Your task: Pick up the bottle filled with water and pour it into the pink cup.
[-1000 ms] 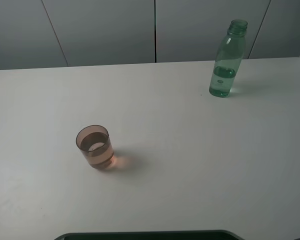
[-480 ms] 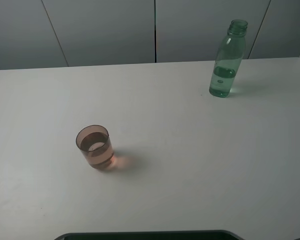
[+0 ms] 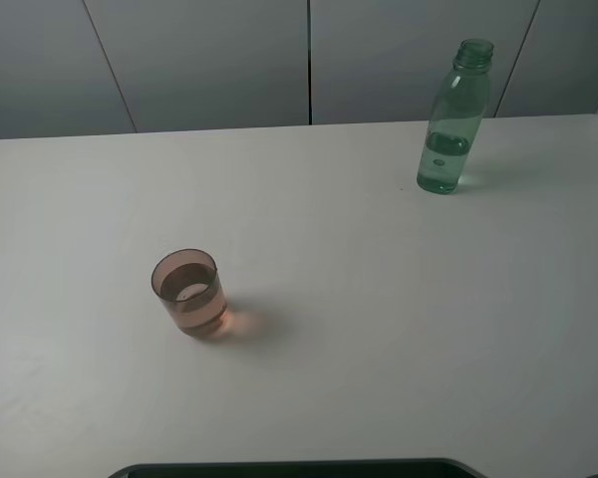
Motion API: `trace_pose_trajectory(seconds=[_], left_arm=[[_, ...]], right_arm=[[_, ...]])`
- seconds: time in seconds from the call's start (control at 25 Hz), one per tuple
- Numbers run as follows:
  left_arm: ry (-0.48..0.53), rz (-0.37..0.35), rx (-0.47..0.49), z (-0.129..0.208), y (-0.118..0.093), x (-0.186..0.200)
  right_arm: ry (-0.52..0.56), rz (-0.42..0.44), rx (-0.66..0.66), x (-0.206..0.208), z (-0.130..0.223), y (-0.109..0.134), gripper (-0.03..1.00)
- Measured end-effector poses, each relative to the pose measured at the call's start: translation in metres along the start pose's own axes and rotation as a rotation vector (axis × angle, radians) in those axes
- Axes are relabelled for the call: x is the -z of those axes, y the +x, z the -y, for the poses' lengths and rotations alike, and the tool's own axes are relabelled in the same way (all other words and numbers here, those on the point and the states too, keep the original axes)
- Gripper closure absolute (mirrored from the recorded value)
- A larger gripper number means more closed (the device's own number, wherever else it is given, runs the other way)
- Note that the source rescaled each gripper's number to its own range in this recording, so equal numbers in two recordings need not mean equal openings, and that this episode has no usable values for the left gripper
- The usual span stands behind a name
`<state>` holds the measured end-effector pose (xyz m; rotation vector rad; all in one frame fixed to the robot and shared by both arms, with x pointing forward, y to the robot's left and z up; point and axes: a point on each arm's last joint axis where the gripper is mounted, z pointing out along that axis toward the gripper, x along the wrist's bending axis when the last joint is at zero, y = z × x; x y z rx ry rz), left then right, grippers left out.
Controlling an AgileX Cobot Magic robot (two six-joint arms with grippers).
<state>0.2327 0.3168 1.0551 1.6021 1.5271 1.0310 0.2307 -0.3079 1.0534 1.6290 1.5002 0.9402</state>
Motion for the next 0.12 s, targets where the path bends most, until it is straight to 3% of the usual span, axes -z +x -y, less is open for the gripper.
trace_pose_trajectory(seconds=[0.12], left_arm=[[0.000,0.000,-0.002,0.0000,0.0000,0.0000]], right_arm=[[0.000,0.000,0.000,0.0000,0.0000,0.0000,-0.03]])
